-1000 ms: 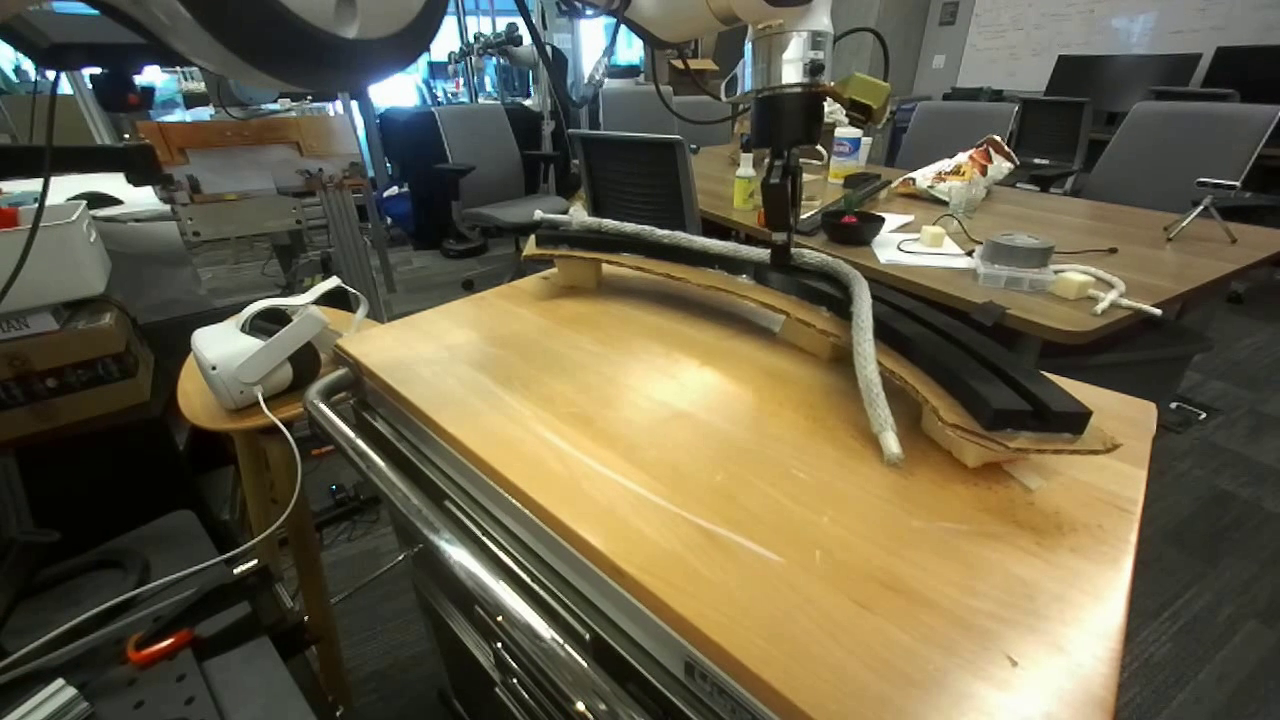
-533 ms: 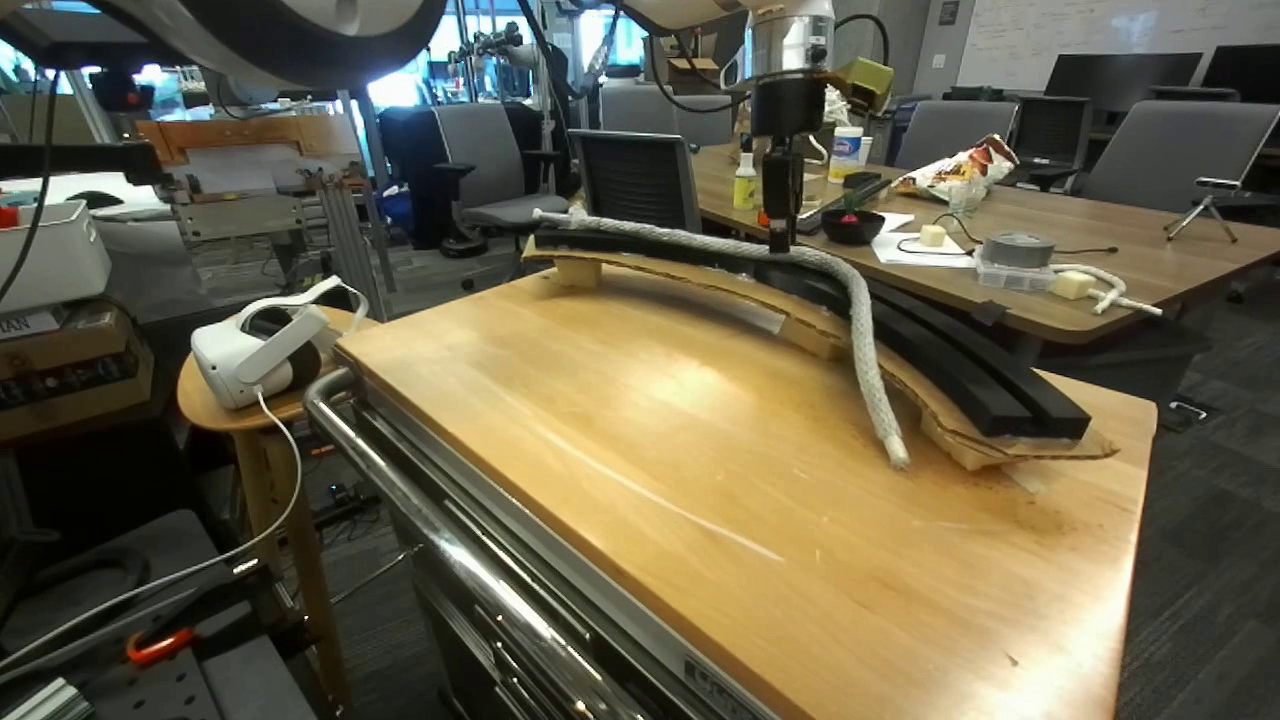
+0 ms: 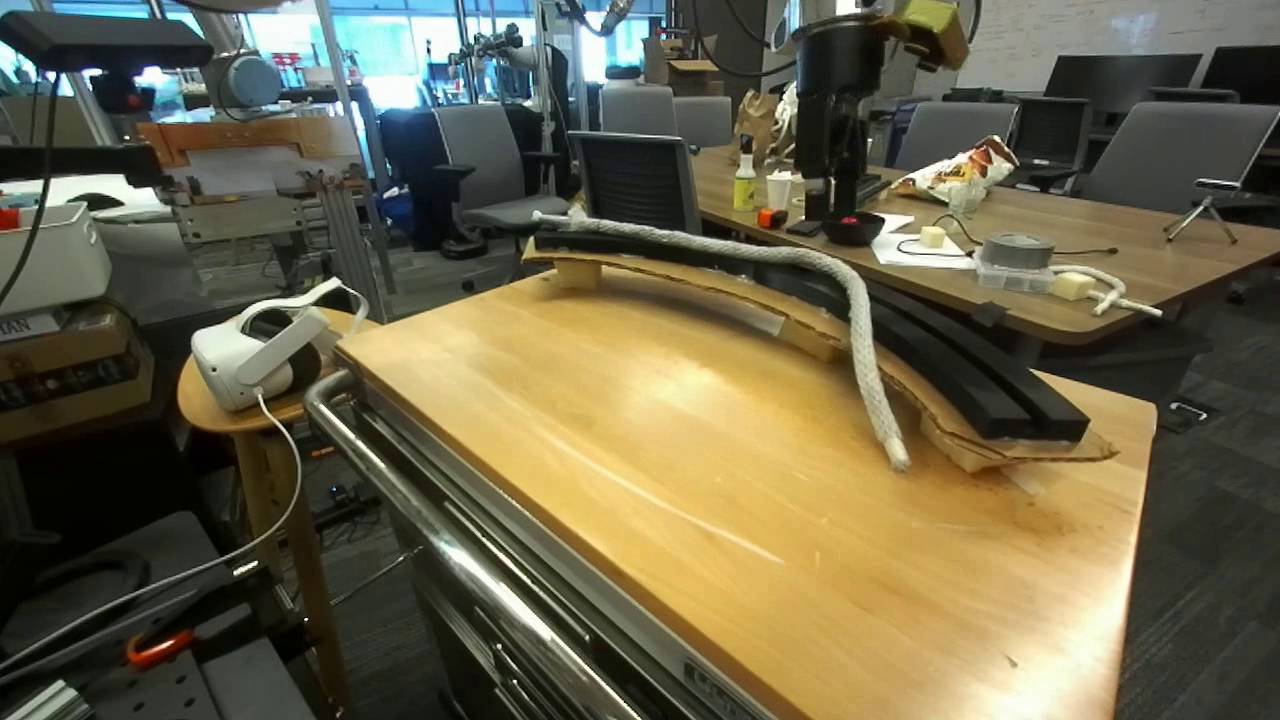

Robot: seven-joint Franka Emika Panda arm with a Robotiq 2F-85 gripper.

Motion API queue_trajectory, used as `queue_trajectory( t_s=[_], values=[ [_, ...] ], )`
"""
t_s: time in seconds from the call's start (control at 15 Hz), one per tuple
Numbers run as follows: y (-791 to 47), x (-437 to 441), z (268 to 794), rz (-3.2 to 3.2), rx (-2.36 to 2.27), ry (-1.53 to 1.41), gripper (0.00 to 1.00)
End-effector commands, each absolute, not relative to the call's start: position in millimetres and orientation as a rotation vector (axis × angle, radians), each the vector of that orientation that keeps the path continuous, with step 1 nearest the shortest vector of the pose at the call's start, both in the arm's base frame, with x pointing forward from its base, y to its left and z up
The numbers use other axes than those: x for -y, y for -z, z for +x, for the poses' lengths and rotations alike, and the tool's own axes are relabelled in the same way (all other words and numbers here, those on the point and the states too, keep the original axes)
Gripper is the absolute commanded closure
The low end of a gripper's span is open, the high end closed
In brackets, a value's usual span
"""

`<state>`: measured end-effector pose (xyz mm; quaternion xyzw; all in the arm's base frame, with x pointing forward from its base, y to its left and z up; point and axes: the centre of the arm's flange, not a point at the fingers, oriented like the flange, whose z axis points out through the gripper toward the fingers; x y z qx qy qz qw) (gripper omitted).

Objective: Place the rope on the platform

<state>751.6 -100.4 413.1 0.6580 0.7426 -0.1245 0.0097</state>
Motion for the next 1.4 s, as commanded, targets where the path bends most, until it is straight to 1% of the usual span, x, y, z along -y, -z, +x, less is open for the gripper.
queue_trajectory(
  t_s=[0.0,0.07,0.13,0.53,0.6,0.8,1.0,1.13,1.27,1.33],
  values=[
    [-418,116,671,2.31,-2.17,0.3,0.0],
    [-417,118,665,2.378,-2.137,0.262,0.0],
    [-423,125,733,2.269,-2.198,0.336,0.0],
    [-415,125,731,2.289,-2.202,0.347,0.0],
    [-415,122,734,2.355,-2.094,0.307,0.0],
    [-408,130,715,2.555,-1.931,0.152,0.0],
    [-379,161,664,2.727,-1.776,0.054,0.0],
    [-367,180,652,2.832,-1.661,-0.012,0.0],
    [-366,192,636,2.853,-1.603,-0.175,0.0],
    [-363,205,706,2.838,-1.658,-0.026,0.0]
  ],
)
